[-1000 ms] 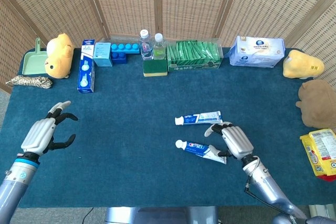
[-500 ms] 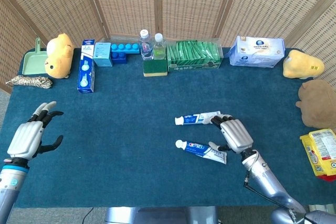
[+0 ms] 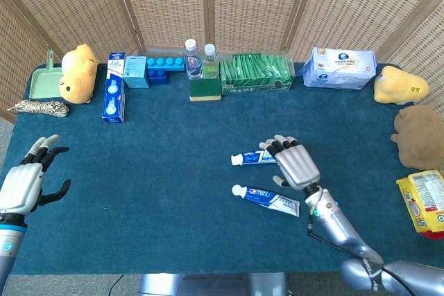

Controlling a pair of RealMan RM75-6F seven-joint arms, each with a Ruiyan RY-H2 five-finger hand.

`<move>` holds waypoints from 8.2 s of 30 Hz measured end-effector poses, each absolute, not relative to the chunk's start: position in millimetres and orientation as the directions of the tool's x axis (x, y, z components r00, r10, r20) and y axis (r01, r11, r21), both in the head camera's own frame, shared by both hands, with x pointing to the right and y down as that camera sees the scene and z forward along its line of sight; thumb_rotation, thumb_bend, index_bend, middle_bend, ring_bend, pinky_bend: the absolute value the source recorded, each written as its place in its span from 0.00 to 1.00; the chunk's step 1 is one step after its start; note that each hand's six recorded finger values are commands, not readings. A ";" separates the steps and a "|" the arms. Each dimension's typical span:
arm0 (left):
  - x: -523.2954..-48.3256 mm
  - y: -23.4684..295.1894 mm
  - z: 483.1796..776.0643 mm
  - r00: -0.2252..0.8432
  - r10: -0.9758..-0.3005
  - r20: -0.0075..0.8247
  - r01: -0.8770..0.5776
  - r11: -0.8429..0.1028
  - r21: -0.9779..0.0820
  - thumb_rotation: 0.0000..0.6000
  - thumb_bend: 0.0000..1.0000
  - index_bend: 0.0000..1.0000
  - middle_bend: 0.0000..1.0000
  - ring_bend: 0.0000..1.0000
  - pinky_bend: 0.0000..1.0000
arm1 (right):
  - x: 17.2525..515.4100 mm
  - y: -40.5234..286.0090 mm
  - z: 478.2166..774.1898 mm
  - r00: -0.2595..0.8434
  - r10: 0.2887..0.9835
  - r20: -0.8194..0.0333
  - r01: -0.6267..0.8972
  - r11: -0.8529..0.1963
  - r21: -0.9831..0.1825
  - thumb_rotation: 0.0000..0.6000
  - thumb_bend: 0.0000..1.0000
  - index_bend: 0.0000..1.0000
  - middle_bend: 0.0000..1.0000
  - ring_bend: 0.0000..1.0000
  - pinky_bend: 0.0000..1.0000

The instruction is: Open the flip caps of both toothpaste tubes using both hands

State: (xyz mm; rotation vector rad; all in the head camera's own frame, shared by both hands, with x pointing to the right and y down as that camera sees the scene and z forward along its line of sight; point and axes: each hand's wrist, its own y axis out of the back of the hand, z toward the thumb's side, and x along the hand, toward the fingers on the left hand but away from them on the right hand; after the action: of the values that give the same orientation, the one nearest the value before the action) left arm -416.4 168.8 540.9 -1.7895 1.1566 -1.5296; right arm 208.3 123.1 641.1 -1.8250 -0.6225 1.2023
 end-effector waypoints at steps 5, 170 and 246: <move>-414.3 168.9 543.7 0.013 -0.847 0.532 -0.270 -0.515 -0.814 1.00 0.34 0.18 0.06 0.00 0.19 | 190.5 115.1 657.1 0.416 0.746 -0.519 -0.084 -0.537 -0.839 1.00 0.22 0.24 0.24 0.14 0.23; -141.9 121.2 635.2 0.606 -0.571 0.553 -0.317 -0.812 -0.491 1.00 0.33 0.34 0.05 0.00 0.19 | 161.7 134.9 637.9 0.550 0.389 -0.739 0.508 -0.858 -0.073 1.00 0.56 0.87 0.74 0.71 0.79; -148.7 112.0 633.3 0.585 -0.600 0.545 -0.357 -0.795 -0.491 1.00 0.34 0.53 0.08 0.00 0.20 | 195.5 112.8 645.7 0.515 0.399 -0.759 0.662 -0.748 0.055 1.00 0.57 0.87 0.74 0.72 0.79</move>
State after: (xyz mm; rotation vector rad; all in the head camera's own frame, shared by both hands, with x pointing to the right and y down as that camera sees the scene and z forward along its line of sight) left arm -148.7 112.0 633.3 -2.4897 0.7791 -1.0358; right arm 195.5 112.8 645.7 -3.0197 -1.1001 1.3520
